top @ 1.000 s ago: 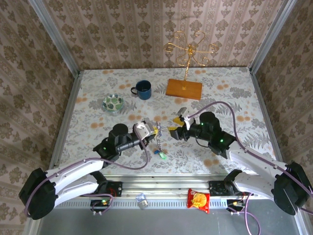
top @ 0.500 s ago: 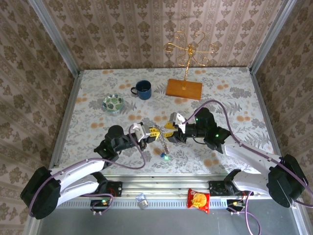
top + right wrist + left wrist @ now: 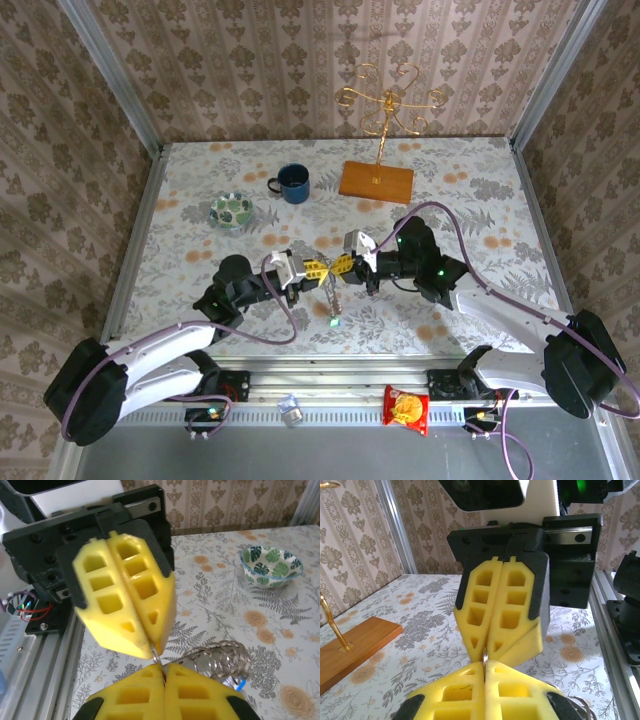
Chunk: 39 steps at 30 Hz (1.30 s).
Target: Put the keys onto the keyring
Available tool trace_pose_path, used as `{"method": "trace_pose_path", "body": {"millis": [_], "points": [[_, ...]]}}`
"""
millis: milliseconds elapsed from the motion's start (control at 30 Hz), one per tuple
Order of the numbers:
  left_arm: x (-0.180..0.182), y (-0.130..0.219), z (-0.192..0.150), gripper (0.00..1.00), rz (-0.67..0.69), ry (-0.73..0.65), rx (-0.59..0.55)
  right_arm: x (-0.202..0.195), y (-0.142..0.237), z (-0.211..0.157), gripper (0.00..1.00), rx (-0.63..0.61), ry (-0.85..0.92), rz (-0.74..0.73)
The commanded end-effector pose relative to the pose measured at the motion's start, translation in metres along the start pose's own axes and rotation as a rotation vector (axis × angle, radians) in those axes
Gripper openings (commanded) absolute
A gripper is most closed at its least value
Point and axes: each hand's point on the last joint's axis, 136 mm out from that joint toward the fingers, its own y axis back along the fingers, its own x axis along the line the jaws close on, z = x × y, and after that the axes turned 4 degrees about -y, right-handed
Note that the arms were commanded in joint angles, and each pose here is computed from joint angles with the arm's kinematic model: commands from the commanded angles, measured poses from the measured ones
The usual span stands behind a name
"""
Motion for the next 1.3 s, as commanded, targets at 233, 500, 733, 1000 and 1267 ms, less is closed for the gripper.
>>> {"method": "trace_pose_path", "body": {"millis": [233, 500, 733, 1000, 1267], "points": [[0.002, -0.002, -0.008, 0.23, -0.022, -0.057, 0.134, 0.01, 0.007, 0.007, 0.0, 0.103, 0.117, 0.047], [0.001, -0.003, -0.007, 0.22, -0.061, -0.097, 0.2, 0.013, 0.004, -0.001, 0.0, 0.261, 0.215, 0.052], [0.001, -0.005, -0.003, 0.09, -0.08, -0.105, 0.207, 0.019, -0.001, 0.004, 0.0, 0.307, 0.275, 0.079], [0.002, -0.008, 0.008, 0.0, -0.074, -0.099, 0.14, 0.015, 0.002, 0.01, 0.12, 0.221, 0.149, 0.023], [0.0, -0.006, -0.002, 0.0, -0.048, -0.07, 0.098, 0.008, 0.022, 0.014, 0.49, 0.042, -0.026, -0.069]]}}
